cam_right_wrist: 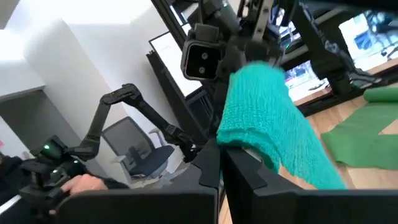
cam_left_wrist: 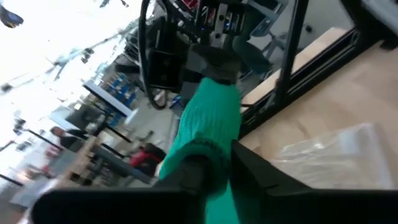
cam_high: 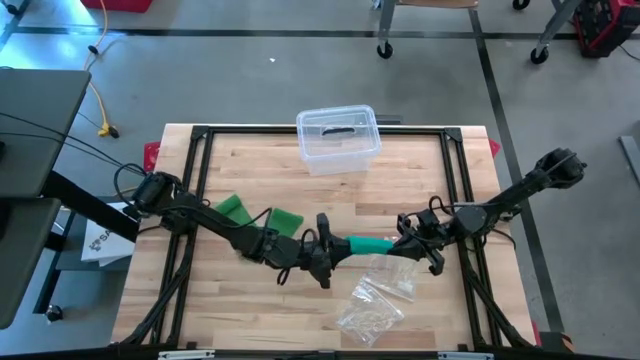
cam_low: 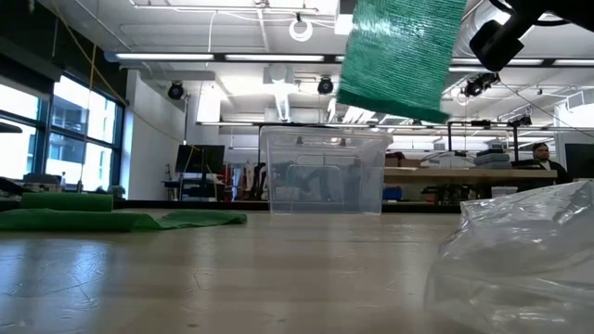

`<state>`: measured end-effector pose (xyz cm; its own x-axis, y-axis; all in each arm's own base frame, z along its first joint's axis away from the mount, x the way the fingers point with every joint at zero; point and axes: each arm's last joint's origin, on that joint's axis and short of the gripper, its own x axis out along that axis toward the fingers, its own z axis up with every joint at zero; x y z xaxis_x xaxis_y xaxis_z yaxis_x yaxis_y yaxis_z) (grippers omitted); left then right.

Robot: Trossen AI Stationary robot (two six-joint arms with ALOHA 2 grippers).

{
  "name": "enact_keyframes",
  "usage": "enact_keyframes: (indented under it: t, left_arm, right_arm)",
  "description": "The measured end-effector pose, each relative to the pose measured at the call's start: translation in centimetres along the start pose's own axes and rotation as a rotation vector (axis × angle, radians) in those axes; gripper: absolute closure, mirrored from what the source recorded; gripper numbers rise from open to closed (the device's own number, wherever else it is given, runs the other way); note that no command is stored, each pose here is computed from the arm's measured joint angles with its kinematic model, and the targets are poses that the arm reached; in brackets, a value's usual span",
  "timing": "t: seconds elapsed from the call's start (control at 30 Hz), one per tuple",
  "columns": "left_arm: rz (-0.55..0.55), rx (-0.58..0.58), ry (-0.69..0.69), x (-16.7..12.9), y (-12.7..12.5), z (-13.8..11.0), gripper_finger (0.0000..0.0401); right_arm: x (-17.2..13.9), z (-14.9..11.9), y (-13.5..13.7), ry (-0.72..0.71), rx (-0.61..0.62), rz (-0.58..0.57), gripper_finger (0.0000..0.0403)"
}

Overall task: Roll bandage
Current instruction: Roll the blue bandage

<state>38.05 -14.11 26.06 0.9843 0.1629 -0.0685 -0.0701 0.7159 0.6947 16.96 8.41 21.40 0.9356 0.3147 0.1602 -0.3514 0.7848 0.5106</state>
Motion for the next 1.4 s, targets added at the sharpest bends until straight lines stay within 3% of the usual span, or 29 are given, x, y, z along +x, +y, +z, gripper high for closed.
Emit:
enact_keyframes:
  t: [0.07, 0.17, 0.37, 0.53, 0.63, 0.8, 0.93, 1.07, 1.23, 1.33, 1.4]
  left_arm:
    - [-0.023, -0.058, -0.002, 0.0, -0.2, 0.0, 0.0389]
    - [-0.027, -0.145, 0.009, -0.2, 0.0, -0.1, 0.0388]
    - [0.001, -0.413, 0.042, -2.4, 1.4, -1.8, 0.0396]
    - [0.03, -0.639, 0.049, -4.3, 1.7, -4.7, 0.0396]
    - [0.052, -0.757, -0.016, -4.8, 2.1, -5.7, 0.0396]
    - [0.052, -0.852, -0.07, -4.8, 2.6, -6.6, 0.0396]
    - [0.022, -0.93, -0.079, -4.7, 2.7, -6.7, 0.0395]
    - [-0.032, -1.04, -0.078, -4.5, 1.9, -6.8, 0.0394]
    - [-0.131, -1.221, -0.034, -2.6, -0.6, -9.5, 0.0394]
    - [-0.103, -1.266, -0.063, -1.2, -0.9, -11.3, 0.0394]
    - [-0.076, -1.281, -0.01, -0.2, -0.9, -13.5, 0.0394]
  right_arm:
    - [0.0, 0.1, -0.1, -0.019, -0.005, -0.024, 0.0397]
    - [0.0, 0.1, -0.1, -0.028, -0.018, -0.044, 0.0376]
    - [0.0, -0.3, -0.2, 0.003, -0.058, -0.066, 0.0301]
    - [0.1, -1.4, -0.6, 0.118, -0.13, -0.313, 0.0271]
    - [1.4, -1.7, 0.2, 0.29, -0.289, -0.424, 0.0272]
    - [5.8, -1.6, 2.8, 0.488, -0.642, -0.406, 0.028]
    - [9.2, -2.1, 3.7, 0.637, -0.783, -0.423, 0.0281]
    - [11.8, -2.2, 4.6, 0.769, -0.761, -0.458, 0.0281]
    - [13.2, -2.4, 6.1, 0.926, -0.572, -0.363, 0.0281]
    - [13.2, -2.8, 6.3, 0.941, -0.514, -0.289, 0.0281]
    - [12.6, -3.4, 4.9, 0.951, -0.52, -0.316, 0.0281]
